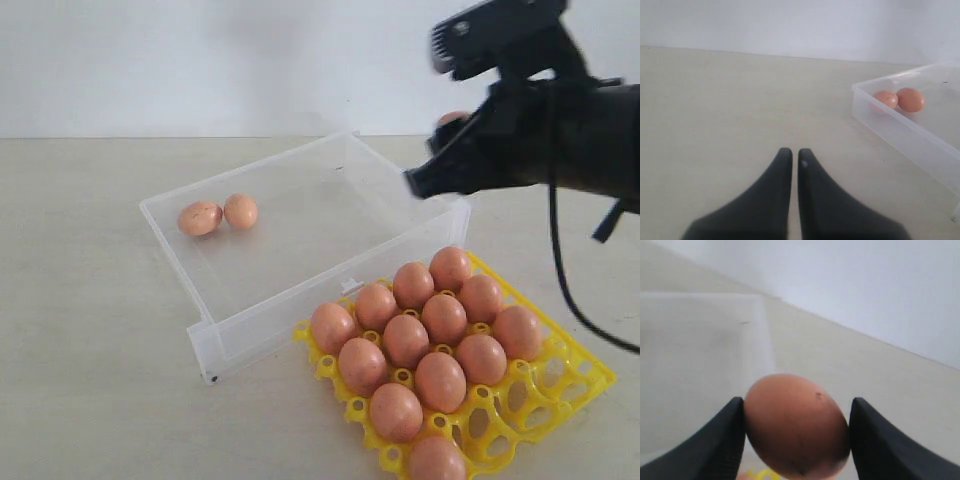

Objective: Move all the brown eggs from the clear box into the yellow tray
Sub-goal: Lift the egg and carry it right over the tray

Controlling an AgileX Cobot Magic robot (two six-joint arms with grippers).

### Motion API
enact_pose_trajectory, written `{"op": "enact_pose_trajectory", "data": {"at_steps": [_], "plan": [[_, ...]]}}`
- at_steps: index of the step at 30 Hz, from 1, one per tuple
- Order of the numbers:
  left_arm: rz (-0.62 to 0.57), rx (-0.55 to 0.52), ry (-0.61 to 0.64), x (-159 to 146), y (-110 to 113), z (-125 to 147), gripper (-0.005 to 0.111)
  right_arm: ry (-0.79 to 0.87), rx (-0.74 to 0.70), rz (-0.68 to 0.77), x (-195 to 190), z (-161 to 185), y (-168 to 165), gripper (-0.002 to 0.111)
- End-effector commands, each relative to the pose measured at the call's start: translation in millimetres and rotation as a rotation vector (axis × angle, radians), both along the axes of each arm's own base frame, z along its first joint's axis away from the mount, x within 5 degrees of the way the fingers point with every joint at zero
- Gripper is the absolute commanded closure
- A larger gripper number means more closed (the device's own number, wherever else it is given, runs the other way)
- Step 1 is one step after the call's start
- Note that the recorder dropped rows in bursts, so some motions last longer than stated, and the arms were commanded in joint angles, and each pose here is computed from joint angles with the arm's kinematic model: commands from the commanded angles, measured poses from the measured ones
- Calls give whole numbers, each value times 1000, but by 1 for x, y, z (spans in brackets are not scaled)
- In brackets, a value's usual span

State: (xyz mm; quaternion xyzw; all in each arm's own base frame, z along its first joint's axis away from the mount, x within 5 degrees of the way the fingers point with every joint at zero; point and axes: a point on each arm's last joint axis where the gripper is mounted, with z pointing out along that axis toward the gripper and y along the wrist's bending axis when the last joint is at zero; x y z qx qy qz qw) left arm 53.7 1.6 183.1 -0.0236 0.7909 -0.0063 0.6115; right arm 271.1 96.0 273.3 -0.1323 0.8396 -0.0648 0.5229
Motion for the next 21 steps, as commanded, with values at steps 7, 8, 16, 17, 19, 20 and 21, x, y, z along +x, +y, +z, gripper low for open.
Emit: {"op": "enact_pose_trajectory", "data": {"at_steps": [7,8,16,17,19,20,21], "plan": [[3,-4,-5,0,0,0,103,-434,934,-501,39,20,-126,109],[3,-4,-5,0,0,0,103,-464,979,-469,43,19,-136,109],[3,-4,-5,0,0,0,103,-289,1292,127,63,-33,-170,109],[3,-4,-5,0,0,0,103,-168,1233,159,63,-53,-171,109],[3,-4,-5,0,0,0,103,-22,1129,251,57,-68,-162,109],[3,-4,-5,0,0,0,103,56,1060,315,52,-74,-156,109],[3,-4,-5,0,0,0,103,128,993,381,47,-78,-149,109]]}}
